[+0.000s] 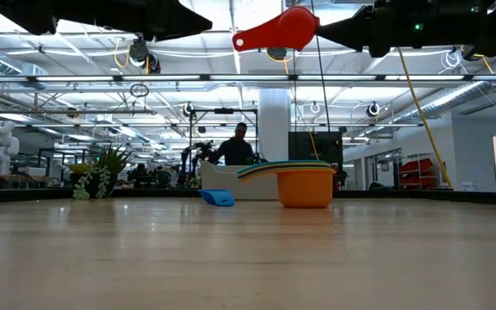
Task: Nest measuring cups in basket
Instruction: Stack the red measuring cup into the light blue measuring cup
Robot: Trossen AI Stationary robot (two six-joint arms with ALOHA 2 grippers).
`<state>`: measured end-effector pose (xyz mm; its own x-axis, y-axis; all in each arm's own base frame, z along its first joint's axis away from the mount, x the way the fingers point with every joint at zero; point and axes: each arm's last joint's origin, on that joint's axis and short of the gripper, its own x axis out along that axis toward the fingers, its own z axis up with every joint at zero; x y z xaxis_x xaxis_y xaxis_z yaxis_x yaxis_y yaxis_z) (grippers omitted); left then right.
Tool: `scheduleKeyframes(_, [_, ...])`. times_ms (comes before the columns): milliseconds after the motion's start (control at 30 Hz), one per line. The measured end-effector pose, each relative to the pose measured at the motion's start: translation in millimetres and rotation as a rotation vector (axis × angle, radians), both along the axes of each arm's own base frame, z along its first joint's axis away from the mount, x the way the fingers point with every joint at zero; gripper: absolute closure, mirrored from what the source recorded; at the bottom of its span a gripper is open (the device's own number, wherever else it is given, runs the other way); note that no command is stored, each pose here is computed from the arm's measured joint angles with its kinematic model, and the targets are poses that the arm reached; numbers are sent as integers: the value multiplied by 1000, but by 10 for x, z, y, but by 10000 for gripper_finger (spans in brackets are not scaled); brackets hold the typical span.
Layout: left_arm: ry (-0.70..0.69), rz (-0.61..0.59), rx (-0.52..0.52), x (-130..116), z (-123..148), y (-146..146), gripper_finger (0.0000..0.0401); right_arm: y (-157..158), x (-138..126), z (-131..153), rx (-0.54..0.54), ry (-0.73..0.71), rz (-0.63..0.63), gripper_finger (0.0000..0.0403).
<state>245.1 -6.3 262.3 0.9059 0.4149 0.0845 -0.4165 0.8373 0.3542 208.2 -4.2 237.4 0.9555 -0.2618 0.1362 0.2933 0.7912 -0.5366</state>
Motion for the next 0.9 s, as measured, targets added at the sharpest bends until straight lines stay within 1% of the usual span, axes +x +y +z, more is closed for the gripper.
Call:
scheduleKeyframes(167, [-41, -13, 1, 7, 30, -2, 148, 0, -1, 9, 26, -16, 4, 403])
scheduleKeyframes(300, [-40, -12, 30, 84, -30, -10, 159, 1, -1, 10, 47, -23, 7, 403])
scheduleKeyframes(433, [3, 6, 69, 248, -68, 3, 153, 1, -1, 8, 52, -21, 8, 403])
scheduleKeyframes(667, [16, 21, 71, 531, -44, 33, 133, 1, 1, -1, 60, -14, 8, 403])
scheduleKeyframes(767, [25, 25, 77, 598, -52, 48, 133, 1, 0, 2, 60, -18, 9, 403])
scheduleKeyframes(900, [14, 19, 69, 605, -41, 69, 133, 5, 0, 7, 60, -23, 10, 403])
